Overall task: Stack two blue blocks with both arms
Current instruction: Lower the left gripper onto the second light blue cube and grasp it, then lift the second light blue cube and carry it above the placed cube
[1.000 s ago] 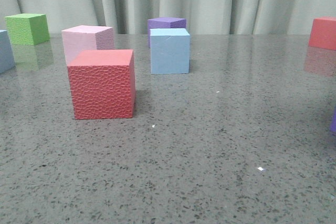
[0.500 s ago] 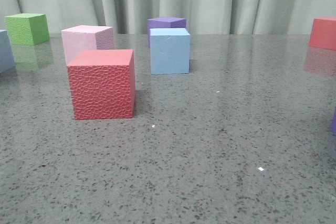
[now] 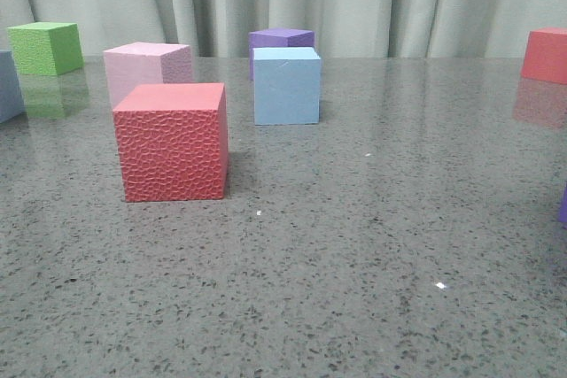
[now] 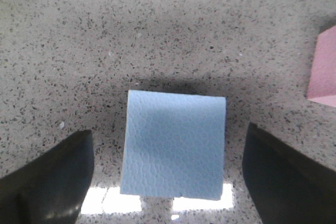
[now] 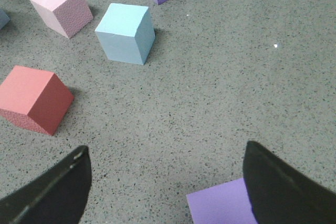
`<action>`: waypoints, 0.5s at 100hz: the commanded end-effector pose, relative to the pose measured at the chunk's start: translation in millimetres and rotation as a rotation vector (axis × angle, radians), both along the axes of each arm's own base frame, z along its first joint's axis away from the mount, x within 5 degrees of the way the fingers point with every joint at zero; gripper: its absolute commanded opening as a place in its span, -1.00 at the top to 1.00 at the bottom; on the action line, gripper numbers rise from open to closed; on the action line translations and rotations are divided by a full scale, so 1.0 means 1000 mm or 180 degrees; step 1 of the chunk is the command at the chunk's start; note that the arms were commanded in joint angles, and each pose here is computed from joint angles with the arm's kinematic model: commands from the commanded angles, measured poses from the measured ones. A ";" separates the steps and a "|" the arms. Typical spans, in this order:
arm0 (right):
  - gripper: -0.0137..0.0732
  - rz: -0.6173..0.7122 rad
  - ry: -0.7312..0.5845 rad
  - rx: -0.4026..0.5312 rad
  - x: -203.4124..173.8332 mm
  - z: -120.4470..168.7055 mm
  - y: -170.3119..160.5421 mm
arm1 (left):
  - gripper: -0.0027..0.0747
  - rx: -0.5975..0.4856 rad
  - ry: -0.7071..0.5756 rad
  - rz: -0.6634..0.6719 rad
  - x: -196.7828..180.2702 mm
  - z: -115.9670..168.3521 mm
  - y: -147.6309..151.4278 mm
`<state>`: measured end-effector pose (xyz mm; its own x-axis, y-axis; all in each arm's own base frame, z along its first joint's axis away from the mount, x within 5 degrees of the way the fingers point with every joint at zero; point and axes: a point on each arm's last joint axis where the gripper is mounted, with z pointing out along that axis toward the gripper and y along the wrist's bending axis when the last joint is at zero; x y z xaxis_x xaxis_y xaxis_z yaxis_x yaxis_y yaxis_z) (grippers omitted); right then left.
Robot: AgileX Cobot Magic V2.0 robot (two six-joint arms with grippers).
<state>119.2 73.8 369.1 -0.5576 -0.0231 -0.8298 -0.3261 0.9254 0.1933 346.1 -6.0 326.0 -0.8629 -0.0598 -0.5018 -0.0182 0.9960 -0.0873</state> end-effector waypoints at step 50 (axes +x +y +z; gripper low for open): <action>-0.68 0.0043 -0.0317 0.0100 0.001 0.014 0.000 | -0.48 0.0032 -0.0012 -0.0060 0.009 0.000 0.000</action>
